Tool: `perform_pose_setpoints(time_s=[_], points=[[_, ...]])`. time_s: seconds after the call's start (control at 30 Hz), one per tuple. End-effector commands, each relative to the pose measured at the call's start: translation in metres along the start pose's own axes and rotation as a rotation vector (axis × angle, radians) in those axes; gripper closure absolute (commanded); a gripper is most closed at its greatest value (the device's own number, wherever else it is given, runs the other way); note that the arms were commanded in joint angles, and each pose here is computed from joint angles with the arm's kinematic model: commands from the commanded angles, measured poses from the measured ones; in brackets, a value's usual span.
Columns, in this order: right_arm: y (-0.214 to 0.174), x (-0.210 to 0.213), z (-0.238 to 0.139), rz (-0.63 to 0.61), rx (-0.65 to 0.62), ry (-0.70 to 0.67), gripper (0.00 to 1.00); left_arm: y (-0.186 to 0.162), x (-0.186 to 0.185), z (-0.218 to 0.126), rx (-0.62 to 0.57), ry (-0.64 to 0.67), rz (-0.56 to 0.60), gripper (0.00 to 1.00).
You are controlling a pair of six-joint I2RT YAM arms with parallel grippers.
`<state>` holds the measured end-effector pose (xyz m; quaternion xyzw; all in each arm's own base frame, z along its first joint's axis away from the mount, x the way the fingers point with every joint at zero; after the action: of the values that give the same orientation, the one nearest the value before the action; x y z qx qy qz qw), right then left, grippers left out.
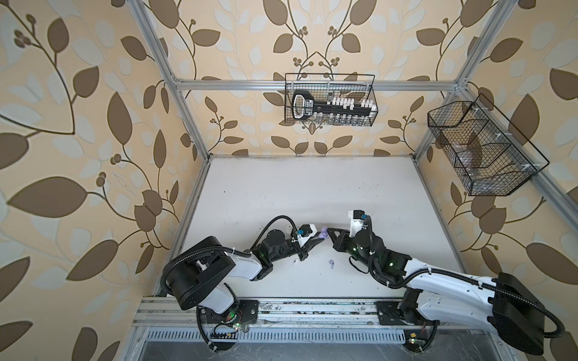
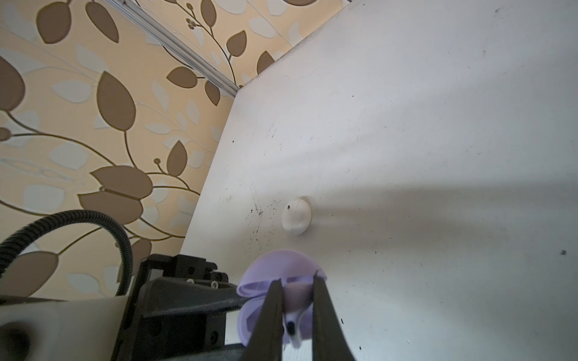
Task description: Insert the wireless bluetooth earbuds into the charging case
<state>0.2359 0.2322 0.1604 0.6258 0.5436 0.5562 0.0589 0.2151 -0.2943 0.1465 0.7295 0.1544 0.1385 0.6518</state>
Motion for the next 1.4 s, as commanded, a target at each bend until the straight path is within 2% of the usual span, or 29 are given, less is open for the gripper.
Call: perform_pose_setpoints(time_s=[0.0,1.1,1.37], points=[[0.011,0.008,0.001,0.029,-0.048,0.019,0.94,0.019,-0.002,-0.003,-0.072,0.003,0.026,1.0],[-0.011,0.003,0.001,0.049,-0.019,0.014,0.95,0.021,0.003,-0.007,-0.085,0.044,0.032,1.0],[-0.005,0.0,-0.004,0.054,-0.049,0.007,0.95,0.021,0.001,-0.007,-0.087,0.036,0.034,1.0]])
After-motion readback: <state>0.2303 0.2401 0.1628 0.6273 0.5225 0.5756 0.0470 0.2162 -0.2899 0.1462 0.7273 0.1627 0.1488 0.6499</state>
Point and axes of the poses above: each gripper's point midway between its finger pads, its own z axis out along the fingers, its own x axis along the line the jaws close on, y = z × x, the point moved 2 cm from there along -z, back along the fingers, and after that the axes turned 3 degrees about -z, right-handed, at the moved point
